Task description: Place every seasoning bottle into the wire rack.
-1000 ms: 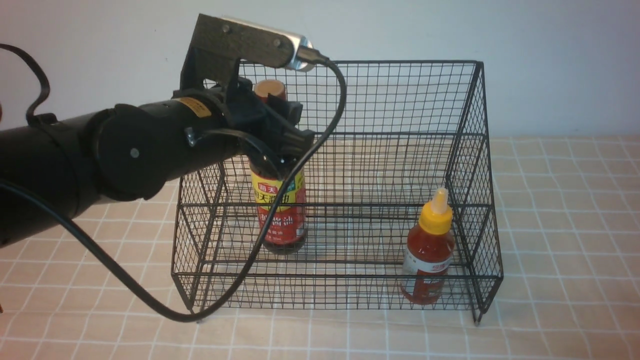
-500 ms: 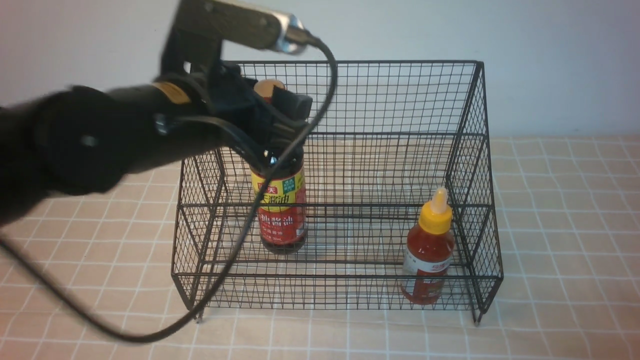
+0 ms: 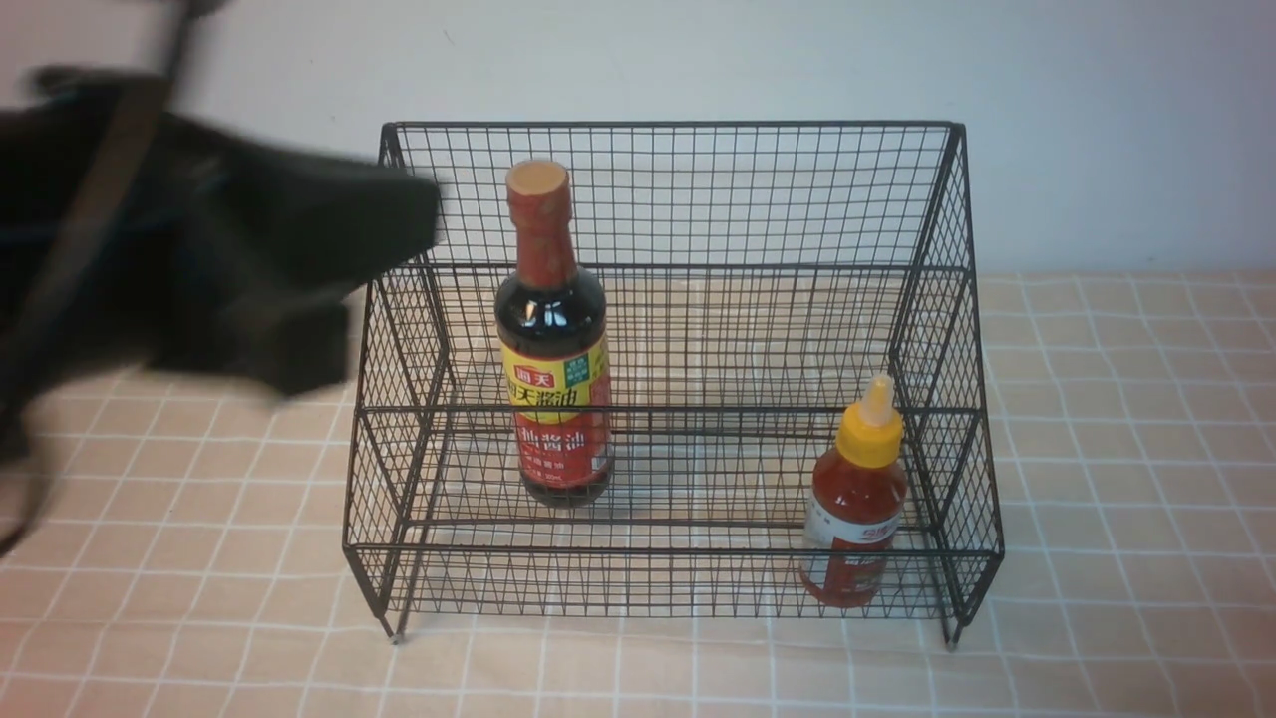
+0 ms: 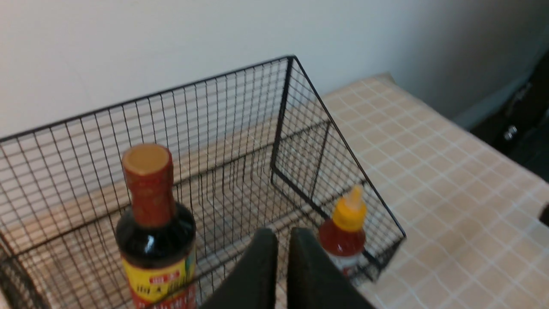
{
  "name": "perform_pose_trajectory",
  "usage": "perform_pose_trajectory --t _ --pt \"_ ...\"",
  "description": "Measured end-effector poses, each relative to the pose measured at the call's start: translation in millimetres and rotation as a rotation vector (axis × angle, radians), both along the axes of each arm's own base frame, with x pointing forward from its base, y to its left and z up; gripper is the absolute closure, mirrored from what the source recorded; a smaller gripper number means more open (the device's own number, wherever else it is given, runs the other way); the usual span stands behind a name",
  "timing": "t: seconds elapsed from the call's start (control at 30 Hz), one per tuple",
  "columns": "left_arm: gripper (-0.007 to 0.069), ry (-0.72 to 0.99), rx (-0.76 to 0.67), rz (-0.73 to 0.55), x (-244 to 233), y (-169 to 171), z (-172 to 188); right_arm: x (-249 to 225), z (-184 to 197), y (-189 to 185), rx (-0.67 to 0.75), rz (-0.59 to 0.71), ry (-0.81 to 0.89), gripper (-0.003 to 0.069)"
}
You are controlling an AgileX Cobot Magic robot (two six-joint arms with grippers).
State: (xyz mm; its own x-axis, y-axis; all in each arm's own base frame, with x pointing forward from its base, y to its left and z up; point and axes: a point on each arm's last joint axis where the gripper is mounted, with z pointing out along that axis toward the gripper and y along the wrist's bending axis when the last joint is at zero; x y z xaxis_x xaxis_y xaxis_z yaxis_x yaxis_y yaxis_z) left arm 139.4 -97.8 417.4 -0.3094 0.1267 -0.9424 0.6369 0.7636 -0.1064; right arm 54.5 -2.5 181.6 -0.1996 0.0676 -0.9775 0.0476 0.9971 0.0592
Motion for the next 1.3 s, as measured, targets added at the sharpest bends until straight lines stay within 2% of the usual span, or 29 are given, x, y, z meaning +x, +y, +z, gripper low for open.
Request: perform_pose_trajectory --t 0.17,0.47,0.67,0.7,0.73,0.77,0.87,1.03,1.3 --pt "0.0632 0.024 0.041 -0.044 -26.8 11.1 2.0 0.0 0.0 0.0 0.002 0.000 0.000 0.0672" --pt "0.0632 0.042 0.062 -0.058 -36.6 15.4 1.4 0.0 0.0 0.0 0.002 0.000 0.000 0.0673" --pt "0.0632 -0.190 0.031 0.026 -70.7 43.4 20.1 0.0 0.0 0.0 0.002 0.000 0.000 0.0673" --pt "0.0632 -0.204 0.031 0.033 -71.5 44.7 20.5 0.0 0.0 0.0 0.002 0.000 0.000 0.0673" --pt "0.0632 -0.255 0.030 0.107 -78.9 52.1 18.9 0.0 0.0 0.0 0.002 0.000 0.000 0.0673" --pt "0.0632 -0.287 0.019 0.095 -83.2 57.1 14.8 0.0 0.0 0.0 0.002 0.000 0.000 0.0673" --pt "0.0632 -0.339 0.020 0.208 -90.9 70.0 -17.8 0.0 0.0 0.0 0.002 0.000 0.000 0.0673" --pt "0.0632 -0.343 0.099 0.425 -88.7 83.9 -117.2 0.0 0.0 0.0 0.003 0.000 0.000 0.0673" --pt "0.0632 -0.197 0.101 0.587 -86.6 92.1 -222.0 0.0 0.0 0.0 0.003 0.000 0.000 0.0673"
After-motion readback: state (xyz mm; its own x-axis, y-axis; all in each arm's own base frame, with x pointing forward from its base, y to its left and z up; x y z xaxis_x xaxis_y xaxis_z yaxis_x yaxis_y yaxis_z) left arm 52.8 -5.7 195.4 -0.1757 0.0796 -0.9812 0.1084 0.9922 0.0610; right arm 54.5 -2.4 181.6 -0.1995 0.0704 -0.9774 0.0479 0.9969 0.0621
